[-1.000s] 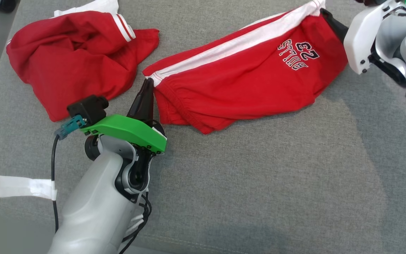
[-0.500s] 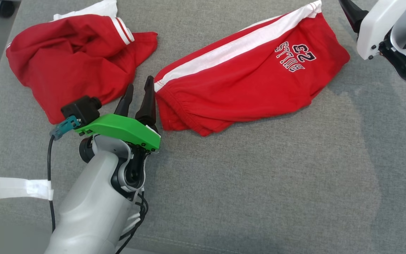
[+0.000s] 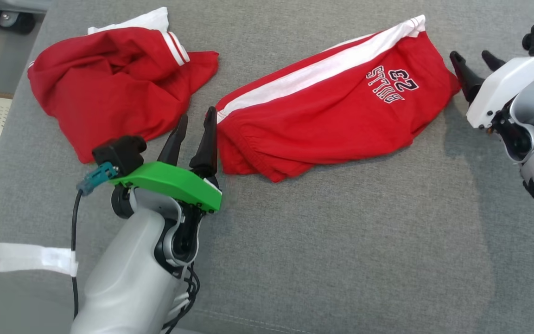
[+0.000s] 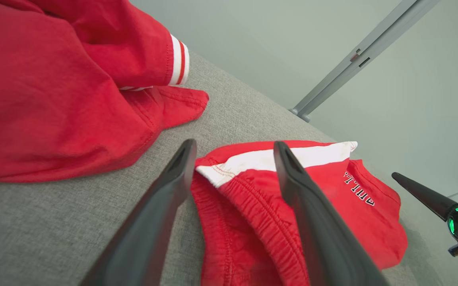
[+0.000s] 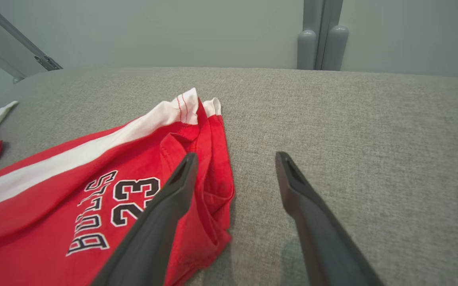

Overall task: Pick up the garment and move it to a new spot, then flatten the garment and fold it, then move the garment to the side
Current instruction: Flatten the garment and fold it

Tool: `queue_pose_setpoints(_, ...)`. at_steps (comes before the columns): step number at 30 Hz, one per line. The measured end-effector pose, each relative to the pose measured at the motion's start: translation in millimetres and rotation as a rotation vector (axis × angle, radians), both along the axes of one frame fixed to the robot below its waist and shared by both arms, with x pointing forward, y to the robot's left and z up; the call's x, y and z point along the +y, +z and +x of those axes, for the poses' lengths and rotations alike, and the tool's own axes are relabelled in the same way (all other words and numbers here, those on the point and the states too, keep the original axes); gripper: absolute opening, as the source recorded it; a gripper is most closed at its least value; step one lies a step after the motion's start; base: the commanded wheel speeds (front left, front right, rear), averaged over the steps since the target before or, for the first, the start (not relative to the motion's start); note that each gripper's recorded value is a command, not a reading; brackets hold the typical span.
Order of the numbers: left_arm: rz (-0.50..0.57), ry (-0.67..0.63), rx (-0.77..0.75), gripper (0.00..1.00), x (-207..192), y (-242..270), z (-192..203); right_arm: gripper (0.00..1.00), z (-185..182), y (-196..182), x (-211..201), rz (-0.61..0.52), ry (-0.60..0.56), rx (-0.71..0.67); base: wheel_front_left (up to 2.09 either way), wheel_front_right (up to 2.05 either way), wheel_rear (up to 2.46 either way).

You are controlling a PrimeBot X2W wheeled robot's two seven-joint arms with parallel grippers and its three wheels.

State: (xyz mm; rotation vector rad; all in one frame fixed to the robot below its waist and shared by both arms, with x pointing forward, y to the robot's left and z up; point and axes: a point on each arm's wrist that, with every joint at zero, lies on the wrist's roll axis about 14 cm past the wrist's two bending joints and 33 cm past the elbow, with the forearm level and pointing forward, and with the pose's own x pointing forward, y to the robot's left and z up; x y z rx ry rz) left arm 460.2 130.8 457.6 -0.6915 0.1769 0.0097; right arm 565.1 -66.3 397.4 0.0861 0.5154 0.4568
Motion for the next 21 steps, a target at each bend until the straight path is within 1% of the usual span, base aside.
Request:
queue_pose_setpoints(6, 0.008, 0.035, -0.015, 1.00, 11.1, 3.8, -12.7, 1.00, -5.1, -11.7, 6.0, 0.029, -0.022, 0.057, 0.00, 0.00, 0.00)
queue_pose_setpoints(11, 0.004, 0.085, -0.012, 1.00, 25.8, 3.2, -24.0, 1.00, -8.8, -20.2, 12.9, 0.022, -0.011, 0.091, 0.00, 0.00, 0.00)
queue_pose_setpoints(17, -0.001, 0.129, -0.018, 1.00, 37.2, 4.9, -35.0, 1.00, -24.2, -33.6, 28.5, 0.003, 0.029, 0.154, 0.00, 0.00, 0.00)
queue_pose_setpoints(21, -0.004, 0.131, -0.023, 1.00, 36.7, 6.1, -39.4, 1.00, -26.8, -37.6, 24.5, 0.003, 0.012, 0.184, 0.00, 0.00, 0.00)
